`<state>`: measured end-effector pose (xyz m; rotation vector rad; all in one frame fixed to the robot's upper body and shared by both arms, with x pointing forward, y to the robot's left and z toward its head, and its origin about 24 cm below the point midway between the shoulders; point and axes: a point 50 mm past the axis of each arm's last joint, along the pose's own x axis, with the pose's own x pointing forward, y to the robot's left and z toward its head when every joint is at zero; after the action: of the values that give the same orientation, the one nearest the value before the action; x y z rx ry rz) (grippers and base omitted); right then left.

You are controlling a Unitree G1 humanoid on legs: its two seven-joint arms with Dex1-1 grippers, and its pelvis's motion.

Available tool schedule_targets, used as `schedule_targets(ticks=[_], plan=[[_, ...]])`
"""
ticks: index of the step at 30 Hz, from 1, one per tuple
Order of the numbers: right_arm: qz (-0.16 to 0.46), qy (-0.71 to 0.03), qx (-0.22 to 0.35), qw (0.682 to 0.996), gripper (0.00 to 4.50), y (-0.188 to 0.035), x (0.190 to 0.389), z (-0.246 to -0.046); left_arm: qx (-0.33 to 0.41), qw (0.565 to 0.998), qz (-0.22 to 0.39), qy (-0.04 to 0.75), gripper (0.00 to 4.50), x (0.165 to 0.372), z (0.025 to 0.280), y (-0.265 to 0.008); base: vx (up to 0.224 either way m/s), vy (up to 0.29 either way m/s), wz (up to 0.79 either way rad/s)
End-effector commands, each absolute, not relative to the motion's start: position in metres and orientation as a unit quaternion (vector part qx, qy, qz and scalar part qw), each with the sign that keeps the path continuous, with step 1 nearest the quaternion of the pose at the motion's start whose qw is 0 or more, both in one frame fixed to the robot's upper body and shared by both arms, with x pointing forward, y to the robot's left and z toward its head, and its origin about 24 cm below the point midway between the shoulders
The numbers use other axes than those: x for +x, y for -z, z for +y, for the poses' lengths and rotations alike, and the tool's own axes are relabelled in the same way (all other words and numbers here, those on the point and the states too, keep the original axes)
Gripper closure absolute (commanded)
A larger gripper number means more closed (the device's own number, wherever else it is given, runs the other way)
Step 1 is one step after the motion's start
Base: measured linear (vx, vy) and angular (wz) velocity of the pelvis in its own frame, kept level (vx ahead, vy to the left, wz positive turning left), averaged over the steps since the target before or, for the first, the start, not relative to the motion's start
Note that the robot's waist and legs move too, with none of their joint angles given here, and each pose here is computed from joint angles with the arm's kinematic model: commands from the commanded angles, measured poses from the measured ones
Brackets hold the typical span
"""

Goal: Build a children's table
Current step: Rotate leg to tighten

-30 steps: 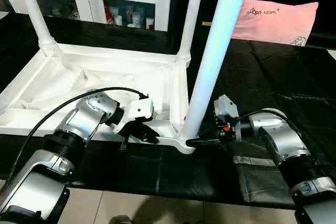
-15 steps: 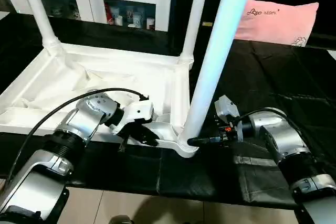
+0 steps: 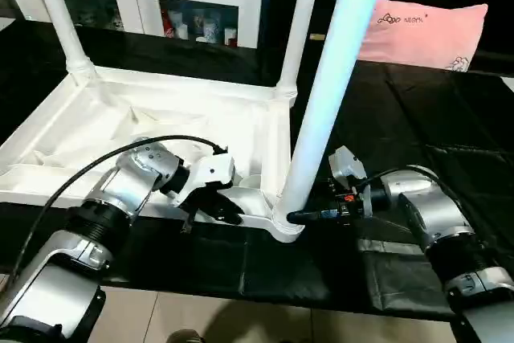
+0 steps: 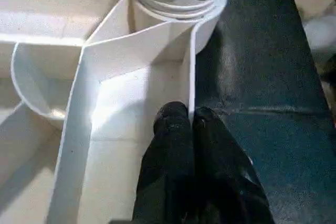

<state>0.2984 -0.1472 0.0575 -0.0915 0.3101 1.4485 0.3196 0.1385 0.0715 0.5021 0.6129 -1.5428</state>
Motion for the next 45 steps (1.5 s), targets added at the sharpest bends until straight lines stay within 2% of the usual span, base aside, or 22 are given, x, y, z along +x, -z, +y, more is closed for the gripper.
schedule_targets(ticks=[1, 3, 4, 5, 7, 10, 14, 18, 19, 20, 23, 25, 30, 31, 34, 35, 37, 41, 45], plan=[[0.138, -0.650, -0.016, 0.747, 2.55, -0.056, 0.296, -0.136, 0.206, 0.683, 0.247, 0.656, 4.50, 0.327, 0.120, -0.074, 0.000, 0.000, 0.00], [0.147, -0.621, -0.017, 0.770, 2.55, -0.050, 0.296, -0.129, 0.192, 0.711, 0.243, 0.632, 4.50, 0.332, 0.114, -0.075, 0.000, 0.000, 0.00], [0.154, -0.587, -0.015, 0.795, 2.55, -0.045, 0.298, -0.121, 0.181, 0.728, 0.243, 0.615, 4.50, 0.335, 0.108, -0.074, 0.000, 0.000, 0.00], [0.154, -0.587, -0.015, 0.795, 2.55, -0.045, 0.298, -0.121, 0.181, 0.728, 0.243, 0.615, 4.50, 0.335, 0.108, -0.074, 0.000, 0.000, 0.00], [0.168, -0.513, 0.010, 0.841, 2.55, -0.038, 0.304, -0.103, 0.161, 0.764, 0.243, 0.576, 4.50, 0.342, 0.095, -0.074, 0.000, 0.000, 0.00], [0.187, -0.424, 0.044, 0.885, 2.56, -0.036, 0.315, -0.080, 0.148, 0.795, 0.247, 0.534, 4.50, 0.350, 0.083, -0.076, 0.000, 0.000, 0.00], [0.212, -0.333, 0.043, 0.918, 2.56, -0.034, 0.331, -0.056, 0.137, 0.834, 0.237, 0.479, 4.50, 0.362, 0.075, -0.083, 0.000, 0.000, 0.00], [0.203, -0.316, 0.030, 0.926, 2.56, -0.040, 0.338, -0.049, 0.141, 0.840, 0.232, 0.469, 4.50, 0.365, 0.074, -0.086, 0.000, 0.000, 0.00], [0.192, -0.317, 0.029, 0.928, 2.00, -0.043, 0.339, -0.047, 0.141, 0.838, 0.232, 0.472, 4.50, 0.364, 0.074, -0.086, 0.000, 0.000, 0.00], [0.185, -0.315, 0.033, 0.930, 2.00, -0.046, 0.340, -0.047, 0.142, 0.837, 0.233, 0.474, 4.50, 0.364, 0.074, -0.086, 0.000, 0.000, 0.00], [0.174, -0.317, 0.029, 0.932, 1.57, -0.048, 0.340, -0.050, 0.145, 0.835, 0.231, 0.477, 4.50, 0.363, 0.077, -0.086, 0.000, 0.000, 0.00], [0.167, -0.310, 0.009, 0.936, 1.48, -0.047, 0.340, -0.056, 0.153, 0.835, 0.233, 0.475, 4.50, 0.364, 0.082, -0.085, 0.000, 0.000, 0.00], [0.146, -0.327, -0.019, 0.933, 1.10, -0.047, 0.339, -0.080, 0.155, 0.827, 0.238, 0.486, 4.50, 0.361, 0.094, -0.083, 0.000, 0.000, 0.00], [0.136, -0.347, -0.023, 0.928, 0.89, -0.049, 0.337, -0.087, 0.163, 0.821, 0.233, 0.496, 4.50, 0.360, 0.097, -0.083, 0.000, 0.000, 0.00], [0.123, -0.376, -0.036, 0.918, 0.69, -0.052, 0.333, -0.097, 0.181, 0.810, 0.228, 0.510, 4.50, 0.358, 0.102, -0.082, 0.000, 0.000, 0.00], [0.116, -0.400, -0.044, 0.908, 0.58, -0.055, 0.330, -0.107, 0.190, 0.801, 0.233, 0.518, 4.50, 0.356, 0.107, -0.080, 0.000, 0.000, 0.00], [0.114, -0.411, -0.045, 0.903, 0.32, -0.056, 0.329, -0.112, 0.191, 0.797, 0.238, 0.521, 4.50, 0.355, 0.110, -0.079, 0.000, 0.000, 0.00], [0.099, -0.468, -0.062, 0.876, 0.07, -0.066, 0.323, -0.134, 0.206, 0.769, 0.236, 0.557, 4.50, 0.349, 0.120, -0.078, 0.000, 0.000, 0.00], [0.103, -0.500, -0.073, 0.857, 0.07, -0.071, 0.320, -0.151, 0.214, 0.741, 0.242, 0.589, 4.50, 0.343, 0.128, -0.078, 0.000, 0.000, 0.00]])
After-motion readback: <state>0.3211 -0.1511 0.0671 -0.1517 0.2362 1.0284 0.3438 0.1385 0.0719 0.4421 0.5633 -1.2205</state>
